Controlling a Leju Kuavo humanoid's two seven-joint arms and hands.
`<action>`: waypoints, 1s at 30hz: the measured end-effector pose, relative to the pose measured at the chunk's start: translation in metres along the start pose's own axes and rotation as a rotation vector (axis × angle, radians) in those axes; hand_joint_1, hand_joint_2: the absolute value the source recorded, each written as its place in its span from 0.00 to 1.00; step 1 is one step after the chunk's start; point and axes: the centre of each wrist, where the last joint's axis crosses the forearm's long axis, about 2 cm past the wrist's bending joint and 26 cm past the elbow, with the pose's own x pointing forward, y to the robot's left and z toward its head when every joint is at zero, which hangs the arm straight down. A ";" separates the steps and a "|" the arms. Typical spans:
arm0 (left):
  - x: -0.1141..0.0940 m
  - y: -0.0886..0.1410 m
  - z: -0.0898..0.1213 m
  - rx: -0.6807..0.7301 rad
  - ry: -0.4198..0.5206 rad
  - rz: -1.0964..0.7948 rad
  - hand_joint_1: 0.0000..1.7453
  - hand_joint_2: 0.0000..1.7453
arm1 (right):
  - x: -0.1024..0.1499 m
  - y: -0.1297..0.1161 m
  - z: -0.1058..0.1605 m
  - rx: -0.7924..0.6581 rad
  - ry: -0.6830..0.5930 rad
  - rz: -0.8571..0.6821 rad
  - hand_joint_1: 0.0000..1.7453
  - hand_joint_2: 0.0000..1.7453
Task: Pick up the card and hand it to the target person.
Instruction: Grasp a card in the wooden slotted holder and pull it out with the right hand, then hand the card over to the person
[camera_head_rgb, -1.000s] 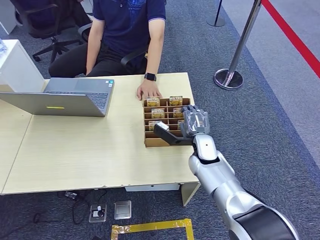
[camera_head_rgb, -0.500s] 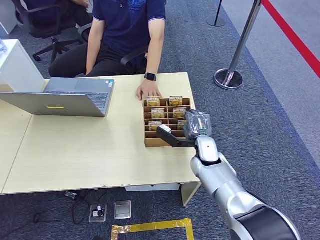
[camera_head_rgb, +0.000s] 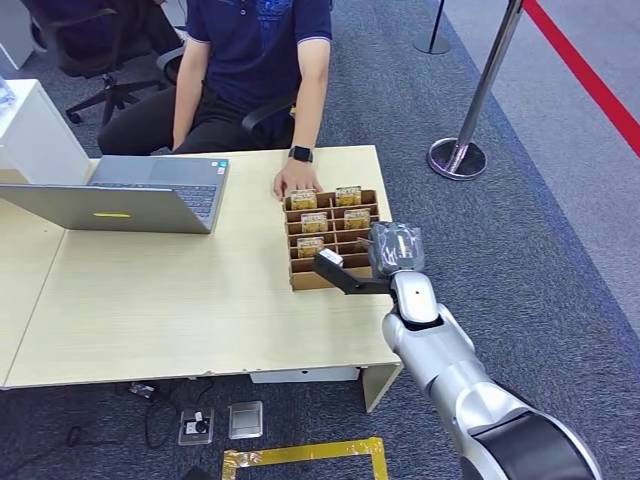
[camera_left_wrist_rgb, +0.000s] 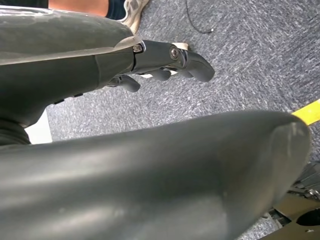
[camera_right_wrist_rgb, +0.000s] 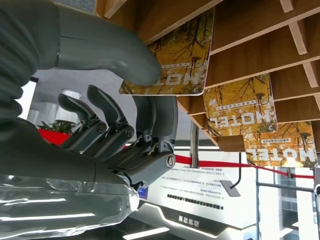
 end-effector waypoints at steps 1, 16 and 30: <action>0.000 0.000 0.000 0.000 0.000 -0.001 0.00 0.00 | 0.000 0.000 0.000 0.000 -0.001 0.000 1.00 1.00; -0.001 0.001 0.000 0.014 0.000 0.013 0.00 0.00 | 0.004 -0.006 -0.001 -0.043 -0.045 -0.003 1.00 1.00; -0.002 0.002 -0.001 0.030 -0.013 0.011 0.00 0.00 | 0.043 -0.116 0.006 -0.451 -0.305 -0.163 1.00 1.00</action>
